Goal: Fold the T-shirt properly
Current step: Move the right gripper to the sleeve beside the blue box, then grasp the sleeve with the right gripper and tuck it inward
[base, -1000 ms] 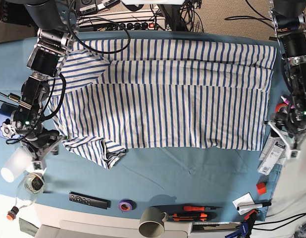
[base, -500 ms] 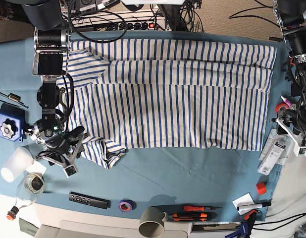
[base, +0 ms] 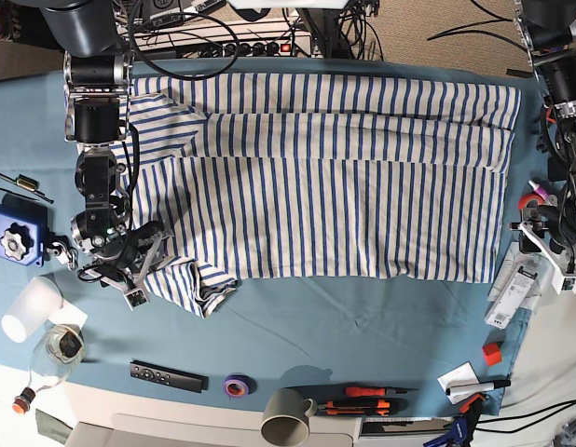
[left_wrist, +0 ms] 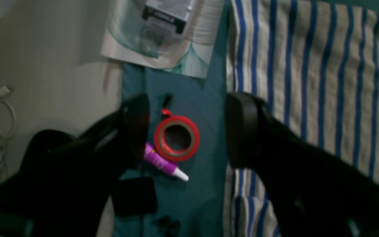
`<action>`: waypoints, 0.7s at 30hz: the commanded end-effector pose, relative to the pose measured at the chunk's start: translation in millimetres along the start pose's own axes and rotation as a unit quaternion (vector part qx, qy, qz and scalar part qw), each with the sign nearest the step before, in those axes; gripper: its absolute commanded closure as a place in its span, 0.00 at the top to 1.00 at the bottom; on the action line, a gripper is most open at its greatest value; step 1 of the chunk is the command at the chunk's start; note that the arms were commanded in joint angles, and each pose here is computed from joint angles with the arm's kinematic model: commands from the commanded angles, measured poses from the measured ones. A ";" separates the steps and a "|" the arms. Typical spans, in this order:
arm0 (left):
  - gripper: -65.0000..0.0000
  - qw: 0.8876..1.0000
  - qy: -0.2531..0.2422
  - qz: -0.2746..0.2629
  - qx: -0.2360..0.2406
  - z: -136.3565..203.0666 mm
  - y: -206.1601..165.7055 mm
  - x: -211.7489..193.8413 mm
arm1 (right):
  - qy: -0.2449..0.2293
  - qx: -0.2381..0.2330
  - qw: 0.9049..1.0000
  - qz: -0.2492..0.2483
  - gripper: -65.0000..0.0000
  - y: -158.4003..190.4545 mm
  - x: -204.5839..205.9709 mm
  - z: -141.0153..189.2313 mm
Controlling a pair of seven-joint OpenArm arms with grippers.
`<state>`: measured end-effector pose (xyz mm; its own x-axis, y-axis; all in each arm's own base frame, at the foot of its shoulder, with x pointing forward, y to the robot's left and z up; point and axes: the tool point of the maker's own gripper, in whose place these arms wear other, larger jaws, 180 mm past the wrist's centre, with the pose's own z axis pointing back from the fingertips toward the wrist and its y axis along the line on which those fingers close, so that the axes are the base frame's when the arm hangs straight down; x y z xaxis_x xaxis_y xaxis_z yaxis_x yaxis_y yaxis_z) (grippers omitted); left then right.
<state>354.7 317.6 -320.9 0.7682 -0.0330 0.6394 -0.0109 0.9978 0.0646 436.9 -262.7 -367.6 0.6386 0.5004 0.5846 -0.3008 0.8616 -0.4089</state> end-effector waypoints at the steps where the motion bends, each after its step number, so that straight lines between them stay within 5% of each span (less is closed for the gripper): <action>1: 0.57 1.000 -0.027 -0.006 0.012 8.6 9.7 19.5 | -0.036 -0.021 0.999 -0.002 0.47 -19.6 24.3 5.9; 11: 0.57 0.999 -0.034 0.004 -0.008 8.7 2.6 21.9 | -0.079 -0.025 0.997 -0.008 0.47 -23.3 55.8 8.7; 21: 0.57 0.999 -0.035 0.004 -0.008 8.7 2.6 22.4 | -0.050 0.023 0.998 -0.042 0.47 11.8 40.0 -21.8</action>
<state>356.6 311.2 -319.5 0.7595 -0.0157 0.6504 -0.0014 0.9997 0.0257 462.1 -231.6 -382.3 0.6230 0.4288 0.6542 -0.3006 0.9034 -0.3058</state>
